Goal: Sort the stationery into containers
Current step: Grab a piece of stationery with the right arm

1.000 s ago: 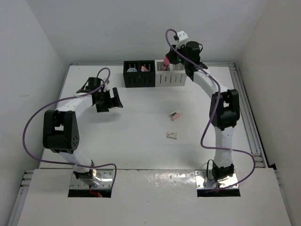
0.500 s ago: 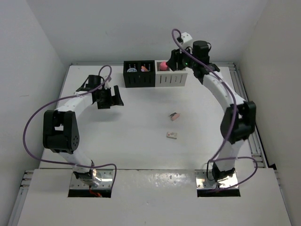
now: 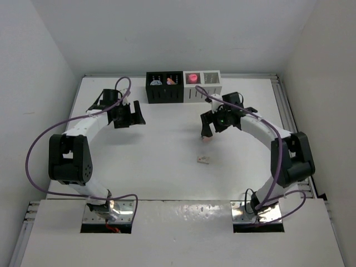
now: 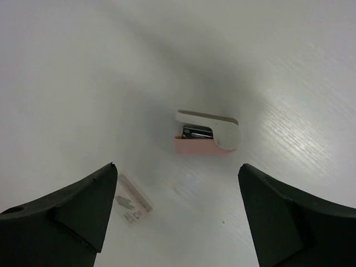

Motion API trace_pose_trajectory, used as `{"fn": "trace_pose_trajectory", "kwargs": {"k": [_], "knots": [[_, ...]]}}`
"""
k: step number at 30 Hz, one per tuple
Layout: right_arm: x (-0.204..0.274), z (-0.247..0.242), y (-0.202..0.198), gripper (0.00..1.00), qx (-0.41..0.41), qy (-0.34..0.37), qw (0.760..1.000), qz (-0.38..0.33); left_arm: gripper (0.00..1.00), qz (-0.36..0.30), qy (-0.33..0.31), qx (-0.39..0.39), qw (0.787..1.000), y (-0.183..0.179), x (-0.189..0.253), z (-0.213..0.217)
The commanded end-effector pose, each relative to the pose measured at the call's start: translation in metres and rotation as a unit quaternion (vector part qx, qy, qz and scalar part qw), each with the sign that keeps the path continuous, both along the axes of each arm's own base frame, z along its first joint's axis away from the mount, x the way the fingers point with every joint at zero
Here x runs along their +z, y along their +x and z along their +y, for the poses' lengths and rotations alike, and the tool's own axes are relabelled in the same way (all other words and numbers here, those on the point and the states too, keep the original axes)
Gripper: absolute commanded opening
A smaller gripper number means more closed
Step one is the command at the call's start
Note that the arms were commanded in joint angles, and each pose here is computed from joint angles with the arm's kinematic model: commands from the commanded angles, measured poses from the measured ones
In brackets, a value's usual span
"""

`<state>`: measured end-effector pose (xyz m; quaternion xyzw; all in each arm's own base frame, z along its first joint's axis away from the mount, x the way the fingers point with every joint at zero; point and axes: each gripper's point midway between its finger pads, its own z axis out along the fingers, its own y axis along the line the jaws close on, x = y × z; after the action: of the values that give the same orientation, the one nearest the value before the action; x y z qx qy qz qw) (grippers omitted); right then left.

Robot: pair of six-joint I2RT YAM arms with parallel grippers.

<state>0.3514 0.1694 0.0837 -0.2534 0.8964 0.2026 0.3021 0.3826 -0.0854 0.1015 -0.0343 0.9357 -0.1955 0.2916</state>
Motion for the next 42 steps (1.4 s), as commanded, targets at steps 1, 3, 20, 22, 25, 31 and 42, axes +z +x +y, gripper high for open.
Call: {"fn": "trace_pose_trajectory", "kwargs": {"k": [1, 3, 20, 22, 25, 31, 42], "knots": [[-0.013, -0.006, 0.012, 0.88, 0.006, -0.026, 1.0, -0.017, 0.98, -0.03, 0.006, -0.005, 1.0, 0.002, 0.013, 0.0], [-0.023, -0.006, 0.012, 0.9, 0.004, -0.033, 0.999, -0.005, 0.98, -0.029, 0.009, -0.004, 1.0, 0.002, 0.01, 0.001], [-0.034, 0.005, -0.015, 0.86, 0.074, -0.04, 0.996, -0.02, 0.98, -0.028, 0.011, -0.009, 1.0, 0.0, 0.006, 0.004], [-0.024, 0.009, -0.033, 0.83, 0.125, -0.045, 0.99, -0.043, 0.97, -0.029, 0.006, -0.007, 1.0, 0.0, 0.006, 0.004], [-0.024, 0.017, -0.075, 0.82, 0.195, -0.058, 0.978, -0.037, 0.94, -0.023, -0.016, -0.012, 1.0, 0.004, 0.009, -0.002], [-0.038, 0.031, -0.108, 0.78, 0.261, -0.06, 0.963, -0.032, 0.94, -0.028, -0.029, -0.025, 0.999, 0.006, 0.018, -0.007], [-0.076, 0.027, -0.116, 0.64, 0.325, -0.103, 0.94, -0.026, 0.94, -0.029, -0.034, -0.029, 0.999, 0.011, 0.024, -0.007]]}}
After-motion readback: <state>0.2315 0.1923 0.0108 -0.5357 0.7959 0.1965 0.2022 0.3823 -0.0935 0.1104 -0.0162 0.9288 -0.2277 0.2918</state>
